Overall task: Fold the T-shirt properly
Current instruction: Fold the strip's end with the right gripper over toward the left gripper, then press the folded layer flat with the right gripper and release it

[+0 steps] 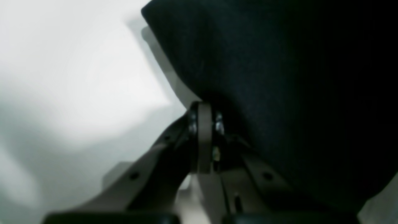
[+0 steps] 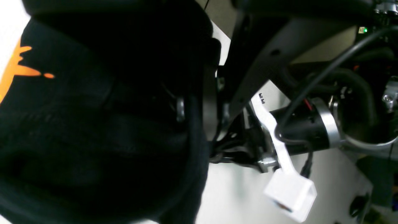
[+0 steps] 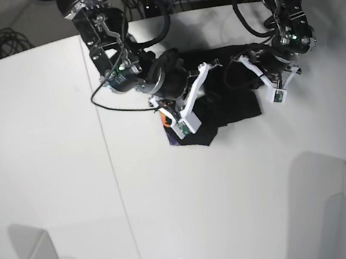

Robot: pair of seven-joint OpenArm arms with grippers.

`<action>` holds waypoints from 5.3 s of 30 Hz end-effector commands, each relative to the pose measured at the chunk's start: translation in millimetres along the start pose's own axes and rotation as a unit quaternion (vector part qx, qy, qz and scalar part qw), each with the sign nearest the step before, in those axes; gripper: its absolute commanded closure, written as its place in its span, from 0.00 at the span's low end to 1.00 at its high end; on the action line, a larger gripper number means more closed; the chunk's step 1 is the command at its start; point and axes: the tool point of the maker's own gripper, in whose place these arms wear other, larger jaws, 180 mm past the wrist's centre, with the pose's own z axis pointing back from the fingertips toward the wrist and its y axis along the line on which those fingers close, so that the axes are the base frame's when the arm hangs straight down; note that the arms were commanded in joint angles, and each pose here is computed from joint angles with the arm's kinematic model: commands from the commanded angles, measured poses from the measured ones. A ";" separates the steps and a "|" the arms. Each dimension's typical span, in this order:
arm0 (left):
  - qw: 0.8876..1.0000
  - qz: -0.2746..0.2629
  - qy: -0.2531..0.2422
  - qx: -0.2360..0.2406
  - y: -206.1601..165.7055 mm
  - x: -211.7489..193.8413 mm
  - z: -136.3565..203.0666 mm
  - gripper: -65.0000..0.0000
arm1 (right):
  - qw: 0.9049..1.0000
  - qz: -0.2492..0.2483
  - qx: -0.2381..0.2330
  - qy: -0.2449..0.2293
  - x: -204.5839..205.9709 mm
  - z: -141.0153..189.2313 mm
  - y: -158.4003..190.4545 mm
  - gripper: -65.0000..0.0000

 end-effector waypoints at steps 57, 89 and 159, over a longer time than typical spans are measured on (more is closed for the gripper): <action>0.992 0.054 0.004 0.116 99.3 -40.2 124.6 1.00 | 0.997 0.040 -0.004 0.062 -24.4 -62.4 13.8 0.58; 0.974 0.082 -0.006 0.210 155.7 -51.8 183.0 1.00 | 0.978 0.181 0.033 0.099 -34.6 -81.6 71.5 0.45; 0.970 0.069 0.016 0.231 197.7 -78.2 208.6 1.00 | 0.977 0.173 0.025 0.120 -73.5 -52.9 44.5 1.00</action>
